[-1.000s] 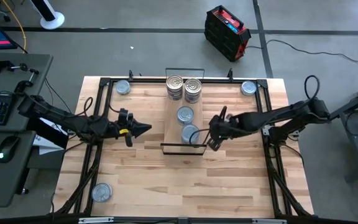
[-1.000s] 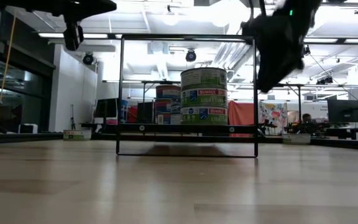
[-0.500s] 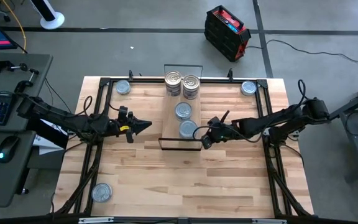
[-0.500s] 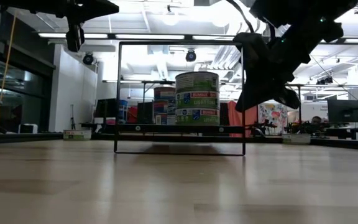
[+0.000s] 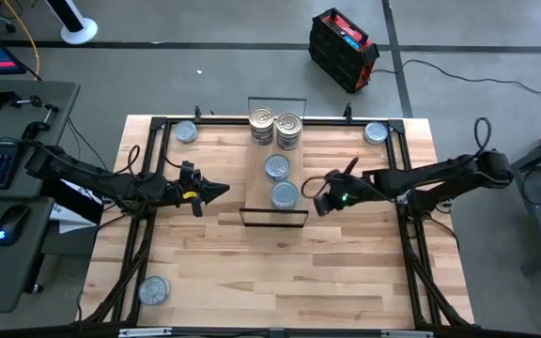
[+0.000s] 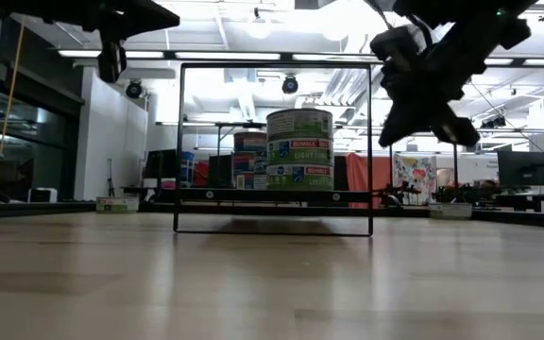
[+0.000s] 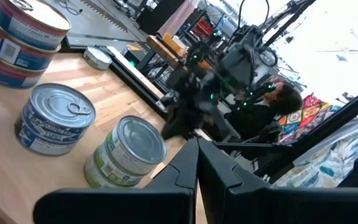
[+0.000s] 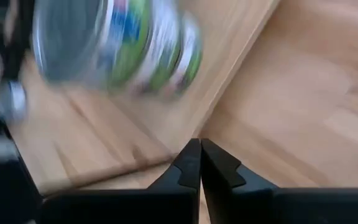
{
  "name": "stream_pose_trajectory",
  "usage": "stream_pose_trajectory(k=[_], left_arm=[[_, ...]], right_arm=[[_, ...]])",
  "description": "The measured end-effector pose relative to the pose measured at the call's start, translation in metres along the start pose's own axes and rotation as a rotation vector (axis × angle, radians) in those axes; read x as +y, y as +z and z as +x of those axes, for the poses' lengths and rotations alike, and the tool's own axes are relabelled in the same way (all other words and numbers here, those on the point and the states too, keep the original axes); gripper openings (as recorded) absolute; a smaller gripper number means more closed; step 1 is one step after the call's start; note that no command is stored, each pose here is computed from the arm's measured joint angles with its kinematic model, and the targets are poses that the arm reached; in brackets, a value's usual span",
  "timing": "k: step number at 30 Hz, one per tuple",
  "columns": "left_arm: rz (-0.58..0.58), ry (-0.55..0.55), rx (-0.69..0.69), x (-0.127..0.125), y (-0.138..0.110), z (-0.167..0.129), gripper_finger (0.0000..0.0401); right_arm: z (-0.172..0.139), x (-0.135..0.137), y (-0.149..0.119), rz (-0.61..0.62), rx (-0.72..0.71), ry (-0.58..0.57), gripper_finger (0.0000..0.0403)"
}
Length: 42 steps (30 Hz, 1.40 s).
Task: Stack canned seafood by type on shelf
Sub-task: Adjust the green tuna cans on the shelf
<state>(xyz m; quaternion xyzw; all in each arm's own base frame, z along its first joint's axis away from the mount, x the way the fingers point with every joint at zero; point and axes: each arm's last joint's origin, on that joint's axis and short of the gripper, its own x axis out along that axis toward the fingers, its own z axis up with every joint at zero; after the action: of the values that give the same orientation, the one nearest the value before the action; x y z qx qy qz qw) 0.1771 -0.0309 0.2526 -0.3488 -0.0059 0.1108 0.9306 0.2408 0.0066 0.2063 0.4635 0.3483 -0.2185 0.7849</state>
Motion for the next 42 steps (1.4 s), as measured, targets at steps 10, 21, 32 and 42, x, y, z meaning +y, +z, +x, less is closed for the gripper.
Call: stream_pose_trajectory(k=[10, 21, 32, 42], left_arm=[[-0.012, 0.007, 0.007, 0.001, -0.001, 0.000, 0.0000], [-0.007, 0.020, 0.025, 0.002, -0.003, 0.000, 0.0000], [0.039, 0.230, 0.251, 0.023, -0.026, -0.007, 0.0000], [-0.009, 0.257, 0.260, 0.025, -0.027, -0.008, 0.0000]], right_arm=[[0.027, -0.013, 0.039, 0.292, -0.062, 0.056, 0.0000], [0.065, -0.011, 0.034, 0.365, 0.022, 0.110, 0.0000], [0.065, -0.005, 0.025, 0.366, -0.013, 0.099, 0.0000], [0.065, -0.003, 0.021, 0.383, -0.043, 0.089, 0.0000]])
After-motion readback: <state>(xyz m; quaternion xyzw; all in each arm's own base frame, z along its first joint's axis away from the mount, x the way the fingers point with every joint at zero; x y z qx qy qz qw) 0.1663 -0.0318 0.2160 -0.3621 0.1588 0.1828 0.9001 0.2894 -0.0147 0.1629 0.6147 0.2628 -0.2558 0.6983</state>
